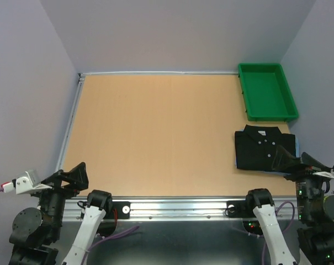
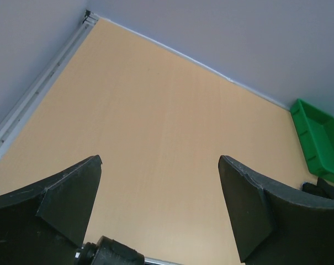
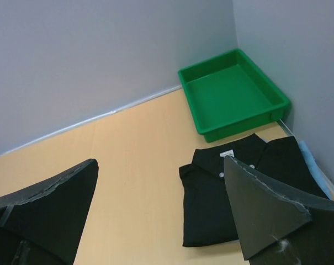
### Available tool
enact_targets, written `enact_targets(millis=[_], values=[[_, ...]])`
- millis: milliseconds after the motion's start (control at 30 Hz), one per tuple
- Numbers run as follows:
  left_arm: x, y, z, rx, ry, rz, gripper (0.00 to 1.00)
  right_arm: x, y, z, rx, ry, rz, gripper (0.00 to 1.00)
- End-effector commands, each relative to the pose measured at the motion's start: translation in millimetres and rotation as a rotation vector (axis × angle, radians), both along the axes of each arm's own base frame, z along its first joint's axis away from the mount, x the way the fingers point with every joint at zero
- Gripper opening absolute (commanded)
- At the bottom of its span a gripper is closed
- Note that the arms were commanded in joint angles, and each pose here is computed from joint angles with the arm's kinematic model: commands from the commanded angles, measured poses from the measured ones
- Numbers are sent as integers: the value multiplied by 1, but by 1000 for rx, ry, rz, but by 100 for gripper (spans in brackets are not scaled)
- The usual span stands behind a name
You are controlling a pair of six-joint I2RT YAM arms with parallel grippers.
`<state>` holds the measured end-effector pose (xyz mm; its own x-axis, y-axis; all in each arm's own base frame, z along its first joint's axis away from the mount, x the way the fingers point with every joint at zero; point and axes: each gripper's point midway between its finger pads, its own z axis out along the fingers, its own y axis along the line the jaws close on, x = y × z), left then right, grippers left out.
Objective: Fold and stack the long sleeve shirts
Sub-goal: Neatly place the folded shirt to the corner
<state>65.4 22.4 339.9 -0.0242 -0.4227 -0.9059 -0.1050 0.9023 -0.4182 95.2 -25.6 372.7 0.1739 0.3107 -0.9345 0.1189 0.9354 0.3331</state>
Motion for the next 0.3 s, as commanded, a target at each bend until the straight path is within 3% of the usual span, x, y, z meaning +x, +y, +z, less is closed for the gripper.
enact_targets(millis=[0,267], values=[[11,-7,6,-25,-29,-21,99,20,15,-2,-33,59,78,100],[40,-10,14,12,6,-7,99,28,22,-4,-24,83,113,100]])
